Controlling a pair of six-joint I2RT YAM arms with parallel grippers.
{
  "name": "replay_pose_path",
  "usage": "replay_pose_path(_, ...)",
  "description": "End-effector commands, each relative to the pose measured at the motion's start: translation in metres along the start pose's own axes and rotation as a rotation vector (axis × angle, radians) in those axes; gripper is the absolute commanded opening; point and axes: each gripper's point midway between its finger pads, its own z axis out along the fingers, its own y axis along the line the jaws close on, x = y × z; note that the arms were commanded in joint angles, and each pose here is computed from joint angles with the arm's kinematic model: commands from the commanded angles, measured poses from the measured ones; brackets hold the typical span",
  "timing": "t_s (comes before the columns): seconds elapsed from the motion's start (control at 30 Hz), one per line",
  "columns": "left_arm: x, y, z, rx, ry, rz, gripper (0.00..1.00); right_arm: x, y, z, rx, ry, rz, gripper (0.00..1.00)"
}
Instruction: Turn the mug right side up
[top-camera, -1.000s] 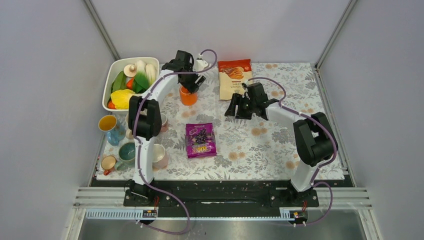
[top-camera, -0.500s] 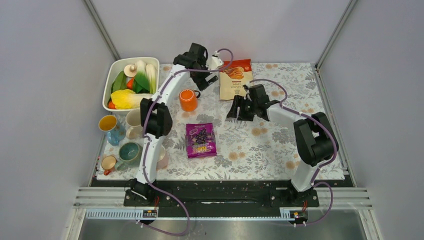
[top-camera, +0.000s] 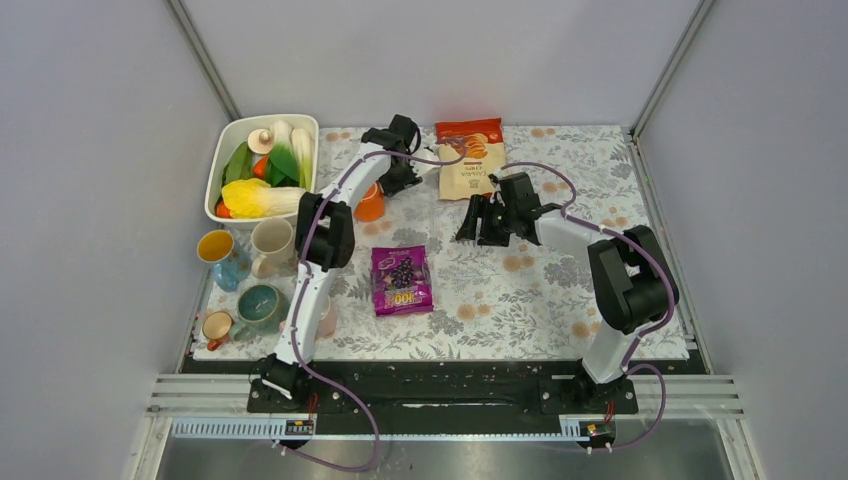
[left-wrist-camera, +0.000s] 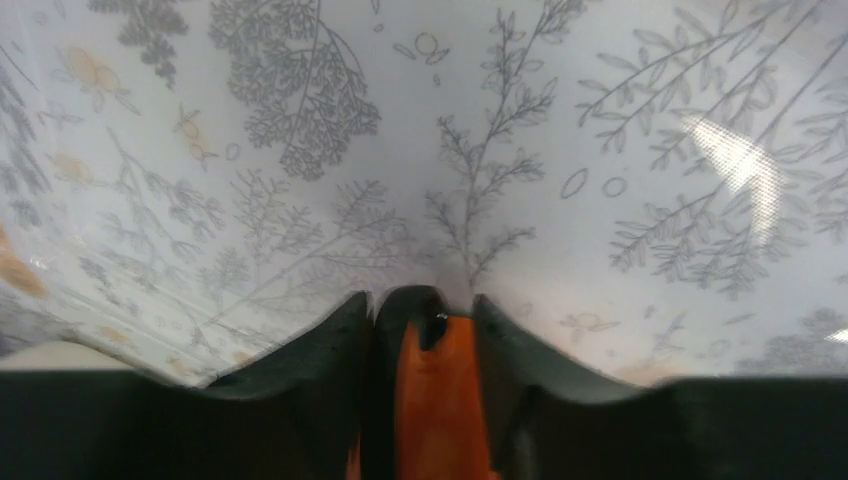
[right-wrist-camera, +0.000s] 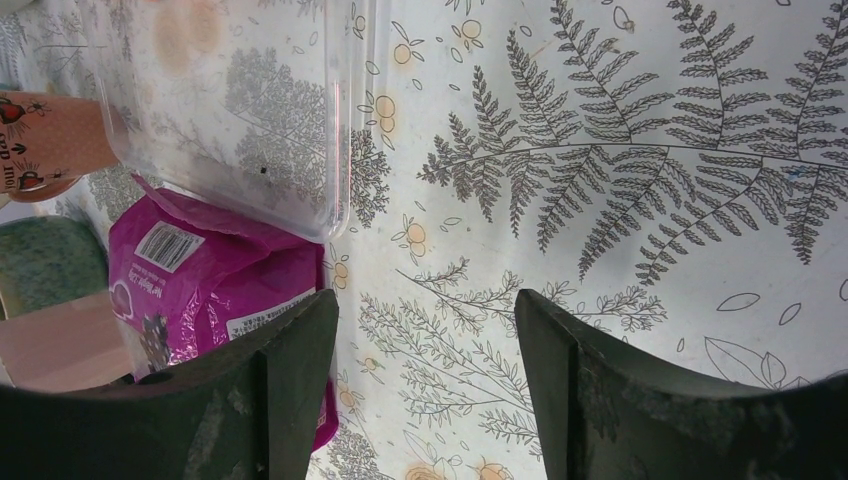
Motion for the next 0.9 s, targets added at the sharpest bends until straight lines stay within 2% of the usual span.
replay_pose_path(0.0,0.0,0.015,-0.029,-0.049,-0.014,-0.001,0.31,-0.019,0.009,-0.013,-0.014,-0.073,-0.033,0.75)
replay_pose_path(0.03,0.0,0.015,-0.03,-0.051,-0.015,-0.005,0.26,-0.019,0.01,-0.013,-0.018,-0.07,-0.033,0.75)
replay_pose_path(0.07,0.0,0.016,-0.032,-0.052,-0.02,-0.003,0.27,-0.019,0.011,-0.013,-0.023,-0.069,-0.033,0.74)
replay_pose_path(0.13,0.001,0.016,-0.035,-0.047,-0.02,0.01,0.39,-0.019,0.011,-0.013,-0.024,-0.068,-0.033,0.75)
replay_pose_path(0.17,0.003,0.017,-0.036,-0.046,-0.016,0.017,0.39,-0.019,0.01,-0.013,-0.022,-0.07,-0.035,0.75)
replay_pose_path(0.33,0.016,0.017,-0.035,-0.032,0.027,0.021,0.21,-0.019,0.01,-0.014,-0.021,-0.071,-0.036,0.75)
replay_pose_path(0.43,0.018,0.018,-0.04,-0.032,0.022,0.009,0.0,-0.019,0.01,-0.013,-0.022,-0.07,-0.037,0.75)
replay_pose_path(0.53,0.013,0.021,-0.049,-0.044,-0.001,-0.003,0.0,-0.02,0.012,-0.014,-0.026,-0.072,-0.038,0.75)
replay_pose_path(0.63,0.0,0.033,-0.064,-0.093,-0.07,-0.058,0.0,-0.022,0.013,-0.016,-0.028,-0.079,-0.04,0.75)
replay_pose_path(0.73,-0.025,0.05,-0.089,-0.154,-0.213,-0.164,0.0,-0.027,0.019,-0.018,-0.044,-0.091,-0.049,0.75)
replay_pose_path(0.8,-0.039,0.051,-0.099,-0.146,-0.303,-0.221,0.0,-0.034,0.028,-0.019,-0.084,-0.109,-0.062,0.75)
replay_pose_path(0.87,-0.044,0.047,-0.1,-0.129,-0.339,-0.256,0.0,-0.045,0.045,-0.019,-0.16,-0.141,-0.059,0.75)
